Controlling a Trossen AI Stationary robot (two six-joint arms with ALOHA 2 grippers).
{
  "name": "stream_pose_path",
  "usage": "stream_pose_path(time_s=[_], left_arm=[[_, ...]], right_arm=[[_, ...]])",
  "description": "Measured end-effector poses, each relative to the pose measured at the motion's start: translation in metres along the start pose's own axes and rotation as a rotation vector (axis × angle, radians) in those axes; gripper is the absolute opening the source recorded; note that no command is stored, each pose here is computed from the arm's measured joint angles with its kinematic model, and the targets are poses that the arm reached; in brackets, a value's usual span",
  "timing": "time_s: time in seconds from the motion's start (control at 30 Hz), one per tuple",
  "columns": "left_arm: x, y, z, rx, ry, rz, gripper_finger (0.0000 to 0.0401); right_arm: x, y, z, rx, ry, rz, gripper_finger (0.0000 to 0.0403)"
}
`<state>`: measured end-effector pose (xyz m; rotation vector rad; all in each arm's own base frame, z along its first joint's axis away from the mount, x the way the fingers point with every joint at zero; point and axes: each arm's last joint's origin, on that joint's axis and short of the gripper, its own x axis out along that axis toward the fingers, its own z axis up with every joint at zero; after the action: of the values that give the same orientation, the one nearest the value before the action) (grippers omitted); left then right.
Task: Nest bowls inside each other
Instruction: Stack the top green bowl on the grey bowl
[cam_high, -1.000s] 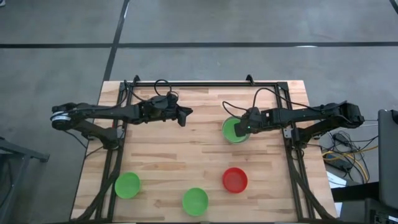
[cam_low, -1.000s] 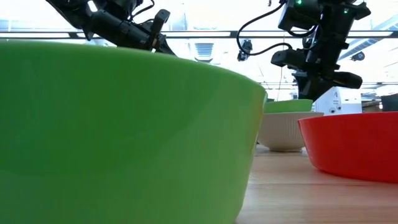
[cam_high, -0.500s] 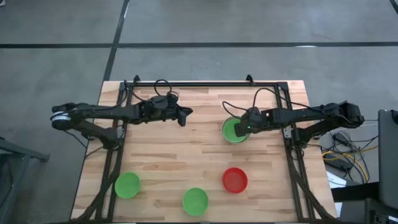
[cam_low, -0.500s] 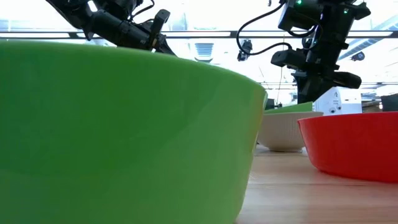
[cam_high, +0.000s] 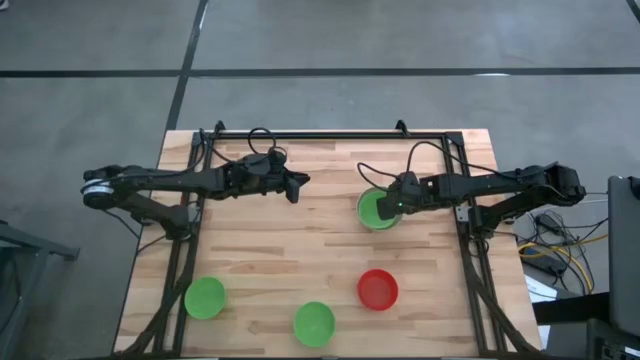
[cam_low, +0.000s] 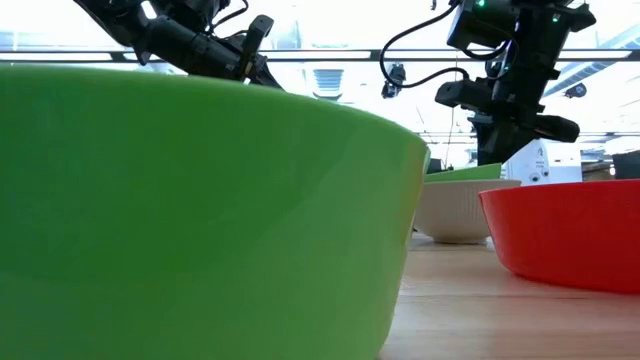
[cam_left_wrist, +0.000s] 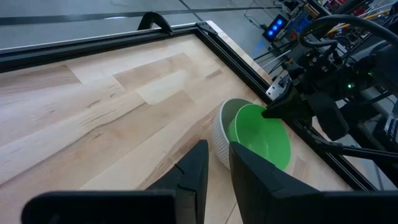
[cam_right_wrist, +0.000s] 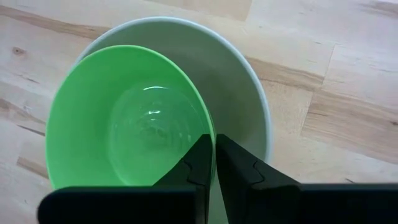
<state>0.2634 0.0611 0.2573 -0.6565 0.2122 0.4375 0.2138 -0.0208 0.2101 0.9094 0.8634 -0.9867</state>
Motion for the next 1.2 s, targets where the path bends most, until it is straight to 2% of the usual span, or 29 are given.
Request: stream_pose_path(time_s=[0.43, 1.2], left_arm=[[0.0000, 0.0000, 0.0000, -0.001, 0.000, 0.000, 0.0069], [0.0000, 0.0000, 0.0000, 0.003, 0.001, 0.000, 0.0069]], right_arm=[[0.0000, 0.0002, 0.0001, 0.008, -0.001, 0.002, 0.0018], [0.0000, 0.0026, -0.0003, -0.098, 0.024, 0.037, 0.0019]])
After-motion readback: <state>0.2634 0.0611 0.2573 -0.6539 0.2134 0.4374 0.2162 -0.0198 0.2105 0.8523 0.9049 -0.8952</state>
